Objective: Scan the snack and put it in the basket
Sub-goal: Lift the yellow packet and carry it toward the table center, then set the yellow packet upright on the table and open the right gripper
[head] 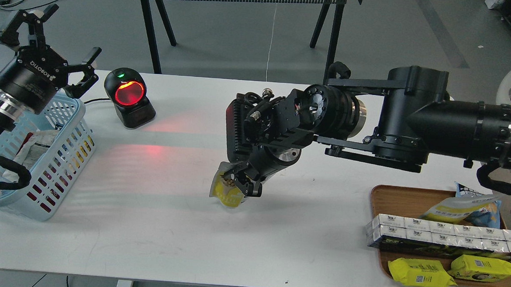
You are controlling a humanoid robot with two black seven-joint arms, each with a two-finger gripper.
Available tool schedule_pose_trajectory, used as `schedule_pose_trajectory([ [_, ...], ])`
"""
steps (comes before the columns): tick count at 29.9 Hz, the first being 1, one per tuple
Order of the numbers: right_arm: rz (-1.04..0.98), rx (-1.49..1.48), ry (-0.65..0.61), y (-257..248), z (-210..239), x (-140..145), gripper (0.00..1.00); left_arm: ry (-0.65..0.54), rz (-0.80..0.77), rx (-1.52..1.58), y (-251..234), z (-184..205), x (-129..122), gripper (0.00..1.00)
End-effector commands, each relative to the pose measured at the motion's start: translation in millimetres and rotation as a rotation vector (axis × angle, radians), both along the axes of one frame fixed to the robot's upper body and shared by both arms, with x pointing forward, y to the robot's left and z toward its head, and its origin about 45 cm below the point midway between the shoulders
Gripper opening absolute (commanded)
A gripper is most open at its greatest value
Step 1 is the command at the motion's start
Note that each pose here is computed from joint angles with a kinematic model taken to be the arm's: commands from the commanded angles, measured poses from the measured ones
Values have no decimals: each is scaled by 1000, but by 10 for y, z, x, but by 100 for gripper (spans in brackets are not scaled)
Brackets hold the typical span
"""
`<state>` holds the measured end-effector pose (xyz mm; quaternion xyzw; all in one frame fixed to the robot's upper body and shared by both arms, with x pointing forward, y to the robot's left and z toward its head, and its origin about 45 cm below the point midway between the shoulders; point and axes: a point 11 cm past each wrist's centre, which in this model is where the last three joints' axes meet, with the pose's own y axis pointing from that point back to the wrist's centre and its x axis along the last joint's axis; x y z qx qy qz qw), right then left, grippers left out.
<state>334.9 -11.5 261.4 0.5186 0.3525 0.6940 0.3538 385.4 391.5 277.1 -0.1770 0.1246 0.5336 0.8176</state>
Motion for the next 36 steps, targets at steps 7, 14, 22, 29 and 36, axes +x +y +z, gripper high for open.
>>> schedule_pose_trajectory([
  [7,-5,-24,4,142,-153,18,8,-2,0,-2,-4,1,2,100],
  [14,2,-20,1,178,-135,8,70,-2,1,-1,2,4,1,100],
  [22,-2,-3,-5,208,-62,30,97,2,-2,0,-7,-6,0,100],
  [29,-89,126,18,320,315,223,97,-8,6,-7,7,15,6,100],
  [36,-326,341,82,-59,872,721,97,-4,32,-3,98,19,29,100],
])
